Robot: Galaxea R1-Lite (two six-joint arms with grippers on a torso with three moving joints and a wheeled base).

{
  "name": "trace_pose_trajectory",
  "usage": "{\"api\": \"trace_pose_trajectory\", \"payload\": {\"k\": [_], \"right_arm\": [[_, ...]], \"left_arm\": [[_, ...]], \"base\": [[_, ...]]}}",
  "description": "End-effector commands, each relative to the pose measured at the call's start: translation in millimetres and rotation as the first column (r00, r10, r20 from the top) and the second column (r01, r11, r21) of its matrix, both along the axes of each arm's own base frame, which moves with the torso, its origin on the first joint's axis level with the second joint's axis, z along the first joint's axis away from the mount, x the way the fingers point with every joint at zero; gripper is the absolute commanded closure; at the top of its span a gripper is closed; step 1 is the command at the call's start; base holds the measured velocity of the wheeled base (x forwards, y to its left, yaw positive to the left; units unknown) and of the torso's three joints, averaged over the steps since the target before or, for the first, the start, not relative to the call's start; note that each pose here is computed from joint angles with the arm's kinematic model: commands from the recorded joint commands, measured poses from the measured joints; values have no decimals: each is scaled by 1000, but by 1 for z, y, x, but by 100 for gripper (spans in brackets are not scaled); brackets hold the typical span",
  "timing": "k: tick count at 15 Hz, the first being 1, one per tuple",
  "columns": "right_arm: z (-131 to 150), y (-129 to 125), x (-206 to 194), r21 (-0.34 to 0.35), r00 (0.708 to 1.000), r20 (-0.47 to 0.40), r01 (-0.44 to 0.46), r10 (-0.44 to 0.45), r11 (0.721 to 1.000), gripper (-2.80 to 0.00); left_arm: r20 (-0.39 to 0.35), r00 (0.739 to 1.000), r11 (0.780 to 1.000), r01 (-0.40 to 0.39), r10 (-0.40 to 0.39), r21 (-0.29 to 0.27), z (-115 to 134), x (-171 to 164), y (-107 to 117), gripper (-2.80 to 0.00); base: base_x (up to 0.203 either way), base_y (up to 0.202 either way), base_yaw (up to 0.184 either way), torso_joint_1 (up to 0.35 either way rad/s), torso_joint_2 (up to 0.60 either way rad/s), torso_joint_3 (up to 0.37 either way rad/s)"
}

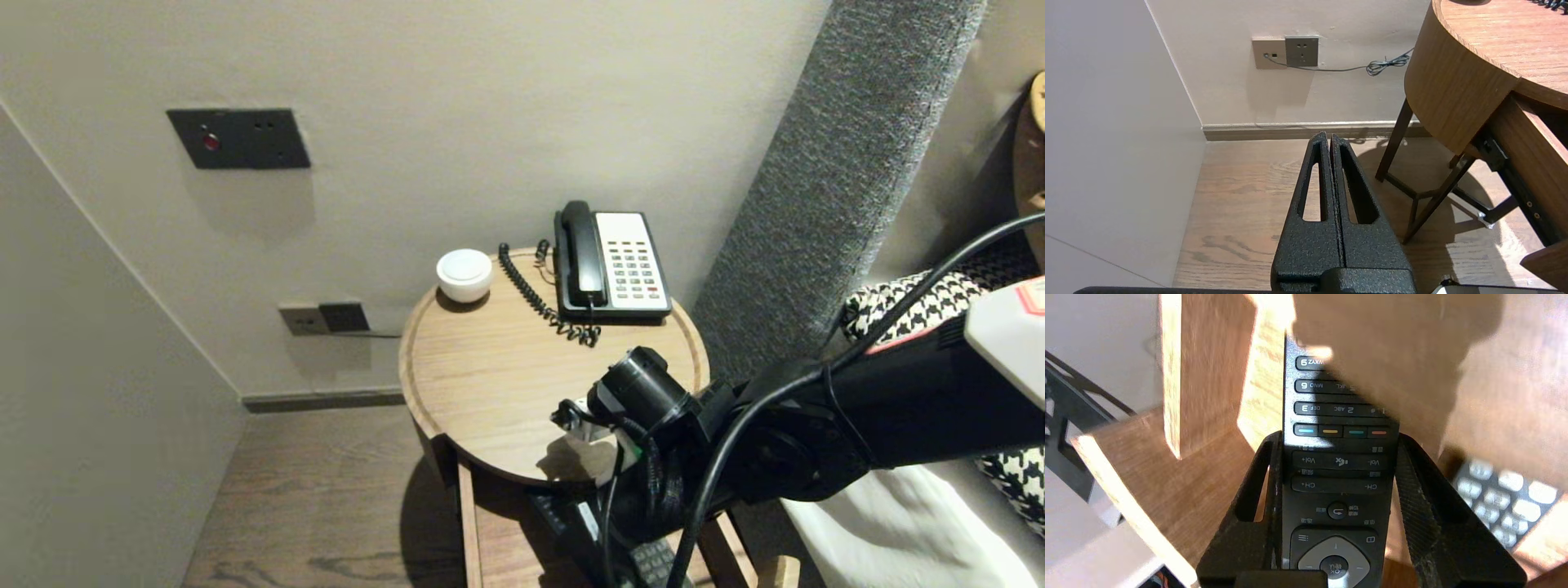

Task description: Put the remote controls on the table in the drawer one by one

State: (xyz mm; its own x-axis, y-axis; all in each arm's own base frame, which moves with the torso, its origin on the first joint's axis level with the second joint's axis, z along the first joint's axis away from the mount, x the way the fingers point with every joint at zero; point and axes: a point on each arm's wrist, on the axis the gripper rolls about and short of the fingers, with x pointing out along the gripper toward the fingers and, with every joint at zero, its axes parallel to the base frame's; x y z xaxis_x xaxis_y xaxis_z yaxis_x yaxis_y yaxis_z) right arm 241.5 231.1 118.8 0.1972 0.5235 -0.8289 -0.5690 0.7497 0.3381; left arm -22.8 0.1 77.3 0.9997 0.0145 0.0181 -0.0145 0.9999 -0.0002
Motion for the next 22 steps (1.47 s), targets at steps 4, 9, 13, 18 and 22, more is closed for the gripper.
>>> {"api": "trace_pose_trajectory", "payload": {"k": [4, 9, 13, 18, 22], "right_arm": [[-5, 11, -2, -52, 999, 34, 26, -24, 998, 0], [-5, 23, -12, -62, 980, 132, 159, -150, 985, 0], [-11, 23, -16, -92, 977, 140, 177, -163, 980, 0], [-12, 26, -13, -28, 965, 175, 204, -196, 979, 0], [-14, 24, -14, -30, 964, 171, 211, -203, 977, 0]], "left_arm": [[0, 1000, 1000, -1, 1, 0, 0, 0, 0, 0], [0, 1000, 1000, -1, 1, 0, 0, 0, 0, 0], [0, 1000, 1000, -1, 1, 0, 0, 0, 0, 0], [0, 1000, 1000, -1, 1, 0, 0, 0, 0, 0], [0, 1000, 1000, -1, 1, 0, 0, 0, 0, 0]], "base": [[0, 0, 0, 0, 0, 0], [0, 0, 0, 0, 0, 0], [0, 0, 0, 0, 0, 0], [0, 0, 0, 0, 0, 0], [0, 0, 0, 0, 0, 0]]}}
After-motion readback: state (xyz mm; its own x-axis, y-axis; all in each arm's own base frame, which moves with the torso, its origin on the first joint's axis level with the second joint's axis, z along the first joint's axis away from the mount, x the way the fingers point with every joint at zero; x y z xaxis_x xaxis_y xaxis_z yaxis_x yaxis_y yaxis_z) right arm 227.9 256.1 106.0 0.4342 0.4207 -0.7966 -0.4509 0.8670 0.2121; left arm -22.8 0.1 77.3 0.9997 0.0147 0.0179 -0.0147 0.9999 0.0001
